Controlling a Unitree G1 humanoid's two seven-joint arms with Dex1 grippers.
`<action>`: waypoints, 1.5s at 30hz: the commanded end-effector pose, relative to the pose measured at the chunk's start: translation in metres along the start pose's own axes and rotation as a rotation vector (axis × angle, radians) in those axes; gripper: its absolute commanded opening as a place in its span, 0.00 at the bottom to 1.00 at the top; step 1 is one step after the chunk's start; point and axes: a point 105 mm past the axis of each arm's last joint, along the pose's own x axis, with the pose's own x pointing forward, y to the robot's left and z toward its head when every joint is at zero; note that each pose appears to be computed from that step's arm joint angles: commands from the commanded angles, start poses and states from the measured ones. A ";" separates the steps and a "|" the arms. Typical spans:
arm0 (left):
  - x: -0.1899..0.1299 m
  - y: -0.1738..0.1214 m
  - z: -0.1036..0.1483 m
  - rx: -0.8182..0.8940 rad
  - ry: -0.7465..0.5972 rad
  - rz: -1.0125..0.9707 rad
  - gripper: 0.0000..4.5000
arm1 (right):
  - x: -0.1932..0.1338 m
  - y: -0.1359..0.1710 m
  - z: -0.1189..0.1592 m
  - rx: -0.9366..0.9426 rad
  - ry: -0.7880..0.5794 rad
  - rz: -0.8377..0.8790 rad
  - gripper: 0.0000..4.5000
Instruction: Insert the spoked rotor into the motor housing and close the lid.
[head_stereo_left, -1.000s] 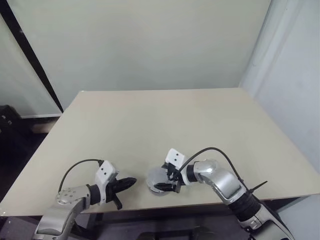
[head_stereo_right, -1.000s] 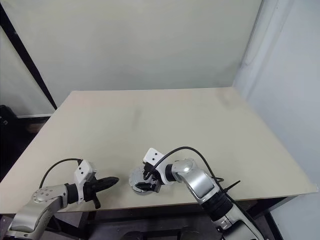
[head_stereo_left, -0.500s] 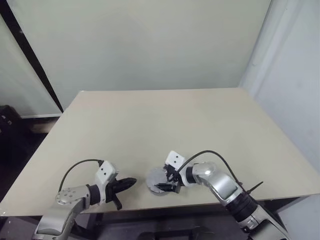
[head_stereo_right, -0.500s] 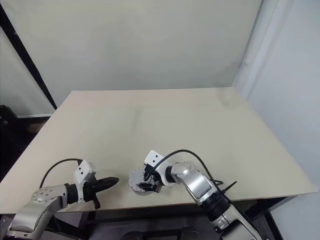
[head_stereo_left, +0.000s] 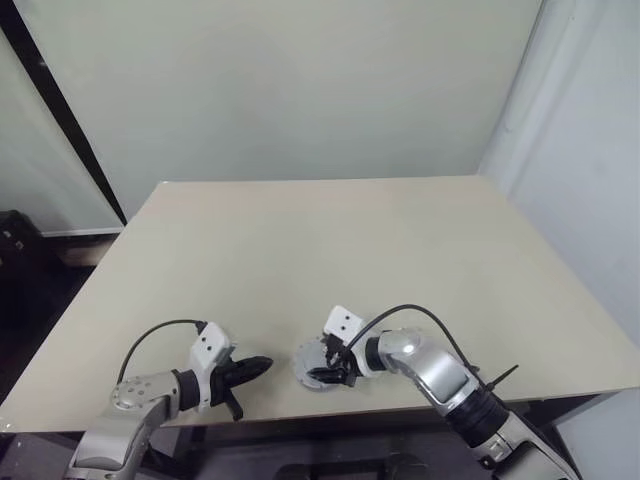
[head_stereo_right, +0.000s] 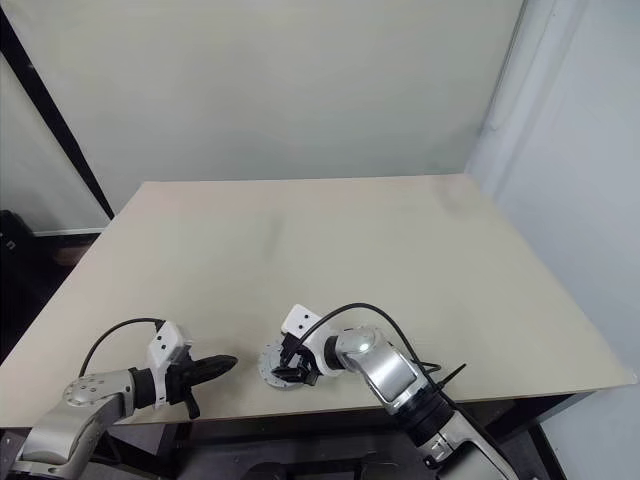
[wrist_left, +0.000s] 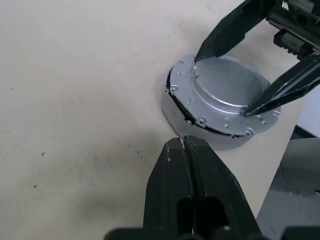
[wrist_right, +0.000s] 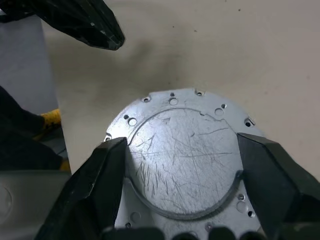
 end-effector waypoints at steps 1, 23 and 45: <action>0.000 0.002 0.010 0.032 -0.035 -0.002 0.00 | -0.001 0.002 0.011 -0.031 -0.017 -0.013 0.71; 0.006 0.000 0.007 0.023 -0.041 -0.009 0.00 | 0.005 -0.002 0.006 0.001 0.043 -0.127 0.71; 0.014 -0.006 0.009 0.034 -0.048 -0.039 0.00 | 0.001 -0.005 -0.011 -0.057 0.129 -0.104 0.71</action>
